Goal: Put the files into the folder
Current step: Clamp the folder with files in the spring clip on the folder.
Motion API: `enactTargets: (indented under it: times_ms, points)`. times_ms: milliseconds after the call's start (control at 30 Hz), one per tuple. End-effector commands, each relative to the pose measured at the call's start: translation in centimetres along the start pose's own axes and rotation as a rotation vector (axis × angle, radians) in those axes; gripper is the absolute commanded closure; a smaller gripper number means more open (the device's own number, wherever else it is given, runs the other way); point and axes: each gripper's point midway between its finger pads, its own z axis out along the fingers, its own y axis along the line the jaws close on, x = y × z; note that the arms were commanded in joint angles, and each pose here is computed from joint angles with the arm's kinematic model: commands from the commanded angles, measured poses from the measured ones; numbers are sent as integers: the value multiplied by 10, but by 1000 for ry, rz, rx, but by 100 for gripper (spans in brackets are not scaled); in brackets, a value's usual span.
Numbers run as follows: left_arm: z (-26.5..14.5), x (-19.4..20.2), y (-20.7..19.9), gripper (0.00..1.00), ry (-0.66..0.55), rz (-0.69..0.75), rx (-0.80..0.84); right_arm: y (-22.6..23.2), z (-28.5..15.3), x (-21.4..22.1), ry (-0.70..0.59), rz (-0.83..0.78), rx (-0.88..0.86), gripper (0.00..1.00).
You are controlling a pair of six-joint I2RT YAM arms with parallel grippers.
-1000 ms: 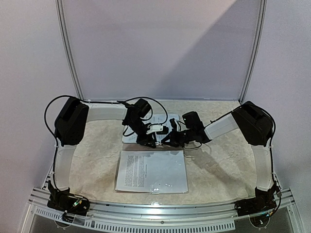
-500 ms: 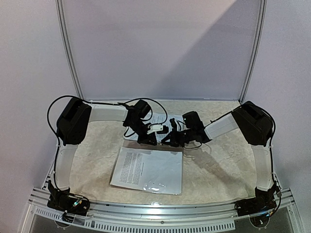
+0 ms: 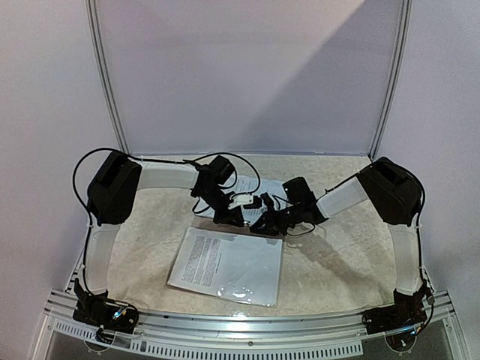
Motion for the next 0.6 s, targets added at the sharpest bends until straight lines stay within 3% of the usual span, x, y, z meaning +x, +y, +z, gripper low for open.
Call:
enactTargets:
  times_ms: [0, 267, 433, 567]
  points:
    - [20, 25, -62, 100, 102, -89, 179, -58, 3, 69, 174, 204, 169, 95]
    - [19, 33, -77, 100, 130, -115, 185, -45, -1, 65, 151, 187, 131, 95]
    - [16, 27, -79, 100, 105, -124, 196, 6, -8, 44, 110, 125, -30, 92]
    - [13, 20, -73, 100, 96, -108, 178, 21, -18, 32, 53, 126, -46, 86]
